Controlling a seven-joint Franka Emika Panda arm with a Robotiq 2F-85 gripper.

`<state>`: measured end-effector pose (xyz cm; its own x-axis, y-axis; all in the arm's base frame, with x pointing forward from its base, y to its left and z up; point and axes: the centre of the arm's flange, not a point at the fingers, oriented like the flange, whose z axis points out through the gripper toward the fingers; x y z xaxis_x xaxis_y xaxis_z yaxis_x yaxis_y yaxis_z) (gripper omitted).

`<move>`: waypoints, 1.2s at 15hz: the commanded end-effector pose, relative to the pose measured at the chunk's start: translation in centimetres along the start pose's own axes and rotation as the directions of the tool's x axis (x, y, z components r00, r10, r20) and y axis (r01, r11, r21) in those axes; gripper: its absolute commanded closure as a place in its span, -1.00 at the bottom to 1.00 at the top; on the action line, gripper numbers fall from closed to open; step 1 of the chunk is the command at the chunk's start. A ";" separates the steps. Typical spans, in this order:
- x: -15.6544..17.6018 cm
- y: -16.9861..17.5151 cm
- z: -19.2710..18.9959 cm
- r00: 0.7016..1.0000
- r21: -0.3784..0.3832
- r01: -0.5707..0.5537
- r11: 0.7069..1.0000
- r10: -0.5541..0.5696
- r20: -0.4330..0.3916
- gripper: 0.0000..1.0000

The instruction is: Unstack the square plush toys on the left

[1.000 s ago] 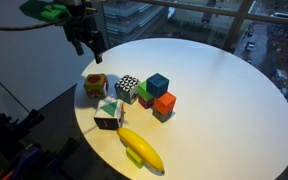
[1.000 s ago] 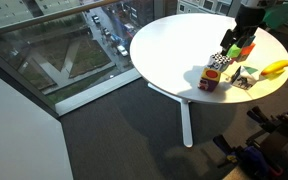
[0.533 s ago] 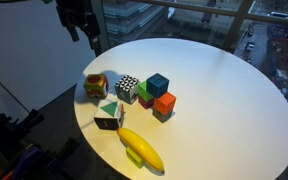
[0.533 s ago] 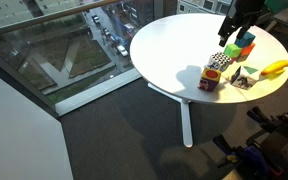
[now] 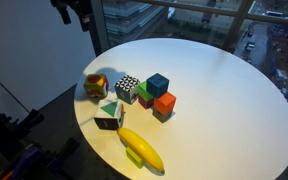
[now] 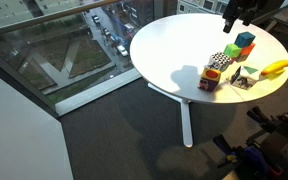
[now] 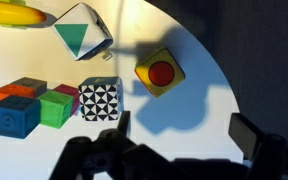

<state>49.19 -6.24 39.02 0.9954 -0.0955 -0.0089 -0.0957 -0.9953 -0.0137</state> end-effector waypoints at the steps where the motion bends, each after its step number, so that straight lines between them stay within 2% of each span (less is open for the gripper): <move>1: -0.4 -0.6 -3.2 1.000 0.013 -0.025 1.000 0.025 0.006 -1.00; 9: -2.4 -1.0 -7.1 1.000 0.002 -0.025 1.000 0.025 -0.003 -1.00; 18: -4.6 -1.2 -9.8 1.000 -0.008 -0.018 1.000 0.018 -0.004 -1.00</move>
<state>45.69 -5.11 47.49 0.9945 -0.1045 -0.0063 -0.1046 -0.9943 -0.0188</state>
